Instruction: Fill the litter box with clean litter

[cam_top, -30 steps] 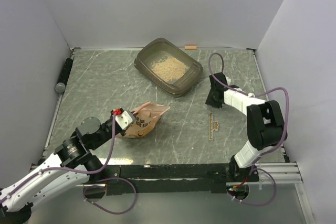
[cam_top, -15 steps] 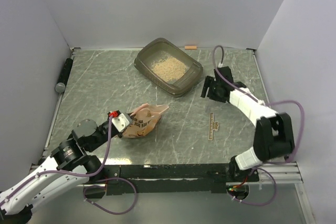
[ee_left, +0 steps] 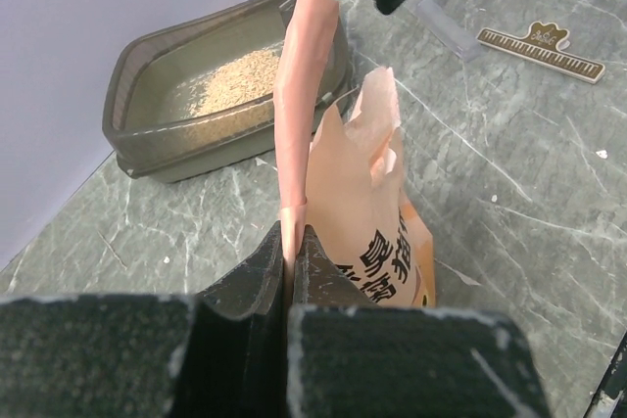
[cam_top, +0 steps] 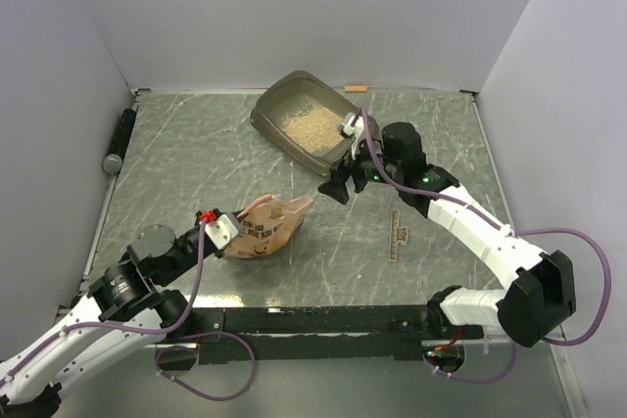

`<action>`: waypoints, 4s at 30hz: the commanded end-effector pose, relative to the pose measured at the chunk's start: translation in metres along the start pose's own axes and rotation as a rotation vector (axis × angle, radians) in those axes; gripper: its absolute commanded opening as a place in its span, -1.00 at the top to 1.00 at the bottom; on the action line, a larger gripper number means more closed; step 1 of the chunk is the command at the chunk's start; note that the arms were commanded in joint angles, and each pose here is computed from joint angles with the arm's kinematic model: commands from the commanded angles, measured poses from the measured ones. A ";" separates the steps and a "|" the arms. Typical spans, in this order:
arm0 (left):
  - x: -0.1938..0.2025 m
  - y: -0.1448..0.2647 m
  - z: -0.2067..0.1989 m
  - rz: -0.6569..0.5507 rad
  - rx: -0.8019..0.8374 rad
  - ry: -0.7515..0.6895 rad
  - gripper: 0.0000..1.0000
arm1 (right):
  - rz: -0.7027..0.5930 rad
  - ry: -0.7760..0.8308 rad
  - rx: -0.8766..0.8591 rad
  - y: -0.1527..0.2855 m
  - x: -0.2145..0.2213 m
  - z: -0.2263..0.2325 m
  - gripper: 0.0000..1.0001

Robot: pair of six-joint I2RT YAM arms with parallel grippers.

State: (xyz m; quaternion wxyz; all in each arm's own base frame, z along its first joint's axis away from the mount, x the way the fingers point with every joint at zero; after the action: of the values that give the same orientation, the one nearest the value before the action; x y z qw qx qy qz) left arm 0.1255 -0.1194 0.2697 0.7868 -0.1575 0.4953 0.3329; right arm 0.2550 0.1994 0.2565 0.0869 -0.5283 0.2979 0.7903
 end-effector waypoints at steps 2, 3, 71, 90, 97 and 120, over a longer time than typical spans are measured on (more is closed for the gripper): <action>-0.087 0.030 0.047 -0.408 -0.212 0.013 0.98 | -0.102 0.335 -0.272 0.001 -0.033 0.019 -0.96; -0.086 0.032 0.047 -0.415 -0.219 0.014 0.98 | -0.098 0.373 -0.342 -0.001 -0.033 0.023 -0.96; -0.121 -0.090 0.073 -0.397 0.026 -0.146 0.99 | -0.092 0.336 -0.183 0.043 0.013 0.015 1.00; -0.081 -0.078 0.076 -0.116 0.201 -0.074 -0.61 | -0.107 0.196 -0.169 0.034 0.066 0.010 1.00; -0.036 -0.045 0.069 -0.024 0.120 0.081 -0.67 | -0.104 0.174 -0.186 0.031 0.069 0.011 1.00; 0.031 -0.073 0.035 -0.125 0.350 0.368 -0.70 | -0.083 0.161 -0.220 0.030 0.074 0.020 1.00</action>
State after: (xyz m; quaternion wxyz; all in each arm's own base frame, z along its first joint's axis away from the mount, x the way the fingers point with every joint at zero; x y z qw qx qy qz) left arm 0.2060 -0.1338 0.2472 0.6908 -0.1083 0.6803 0.2196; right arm 0.1992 0.1706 0.1994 0.0352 -0.5897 0.2147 0.7777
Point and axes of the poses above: each gripper's point midway between its finger pads, its own y axis back along the fingers, its own z axis along the line the jaws close on, x = y × z, the point moved 7 cm from there along y, back along the fingers, and after that the axes turned 7 degrees about -y, right-handed, at the moved point
